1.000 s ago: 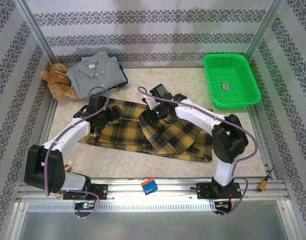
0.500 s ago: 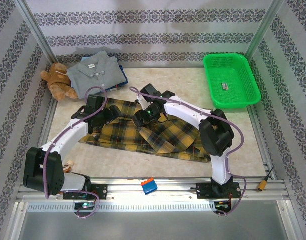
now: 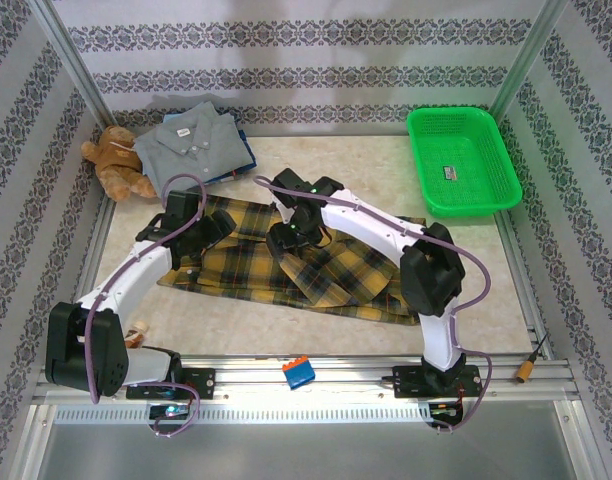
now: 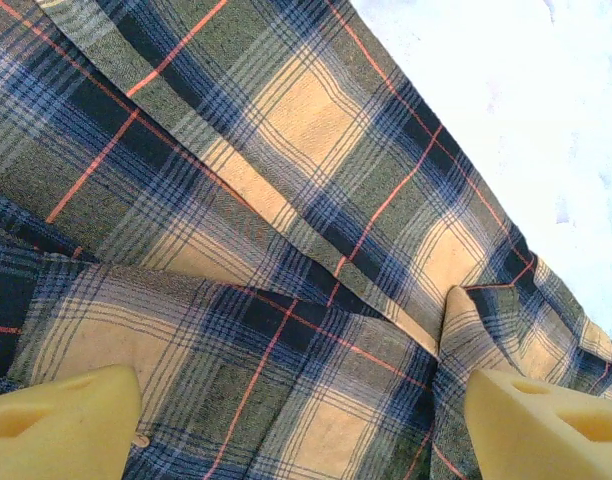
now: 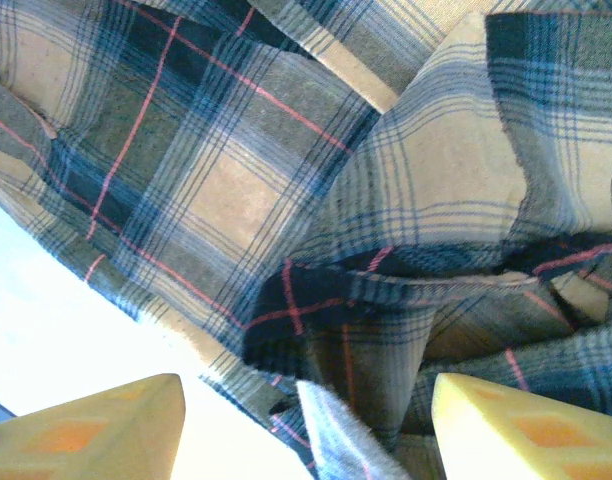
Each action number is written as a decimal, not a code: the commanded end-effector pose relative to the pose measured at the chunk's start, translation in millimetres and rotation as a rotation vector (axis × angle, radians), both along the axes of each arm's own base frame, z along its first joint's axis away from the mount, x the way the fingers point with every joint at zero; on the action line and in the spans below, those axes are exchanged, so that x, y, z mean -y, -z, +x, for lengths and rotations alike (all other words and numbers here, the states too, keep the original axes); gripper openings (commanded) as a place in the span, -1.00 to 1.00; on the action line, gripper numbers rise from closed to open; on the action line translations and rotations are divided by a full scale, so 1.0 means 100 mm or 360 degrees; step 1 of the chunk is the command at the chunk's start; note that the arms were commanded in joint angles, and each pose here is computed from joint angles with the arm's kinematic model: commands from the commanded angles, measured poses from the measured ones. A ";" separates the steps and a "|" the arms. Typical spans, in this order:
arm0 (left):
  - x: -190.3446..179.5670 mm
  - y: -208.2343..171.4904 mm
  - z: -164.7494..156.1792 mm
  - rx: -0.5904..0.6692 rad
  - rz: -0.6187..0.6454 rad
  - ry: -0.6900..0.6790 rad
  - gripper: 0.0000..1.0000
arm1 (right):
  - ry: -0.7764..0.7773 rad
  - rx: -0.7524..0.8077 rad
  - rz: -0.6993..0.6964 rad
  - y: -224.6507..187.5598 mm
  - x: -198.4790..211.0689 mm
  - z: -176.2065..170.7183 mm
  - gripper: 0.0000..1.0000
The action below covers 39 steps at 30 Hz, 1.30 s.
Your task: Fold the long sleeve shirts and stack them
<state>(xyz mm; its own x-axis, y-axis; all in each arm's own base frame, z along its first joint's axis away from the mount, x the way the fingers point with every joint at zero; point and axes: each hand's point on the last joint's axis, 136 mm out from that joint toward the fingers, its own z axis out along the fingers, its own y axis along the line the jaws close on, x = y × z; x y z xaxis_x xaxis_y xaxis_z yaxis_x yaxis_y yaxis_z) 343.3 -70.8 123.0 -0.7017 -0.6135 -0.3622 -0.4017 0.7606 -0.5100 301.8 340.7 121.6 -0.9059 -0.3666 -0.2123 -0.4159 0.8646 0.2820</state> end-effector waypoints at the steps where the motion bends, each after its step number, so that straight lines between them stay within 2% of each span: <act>1: -0.05 0.04 -0.02 -0.0008 0.0016 0.0011 0.69 | 0.0082 -0.0033 -0.0040 -0.01 -0.05 0.01 0.34; 13: -0.17 0.06 -0.11 -0.0012 -0.0001 -0.0027 0.69 | 0.0078 -0.0078 -0.0216 0.23 -0.04 0.11 0.28; 24: -0.23 0.11 -0.14 -0.0017 -0.0019 -0.0055 0.69 | 0.0079 -0.0139 -0.0257 0.32 -0.03 0.01 0.25; 31: -0.24 0.12 -0.14 -0.0021 -0.0027 -0.0057 0.68 | 0.0070 -0.0141 -0.0274 0.41 -0.08 0.10 0.16; 33: -0.26 0.13 -0.15 -0.0027 -0.0026 -0.0061 0.68 | 0.0062 -0.0147 -0.0260 0.44 -0.14 0.18 -0.16; 36: -0.29 0.13 -0.18 -0.0028 -0.0022 -0.0072 0.68 | 0.0035 -0.0128 -0.0226 0.38 -0.17 0.19 -0.47; 39: -0.33 0.13 -0.21 -0.0025 -0.0018 -0.0091 0.68 | -0.0053 -0.0104 -0.0084 0.21 -0.28 0.13 -0.88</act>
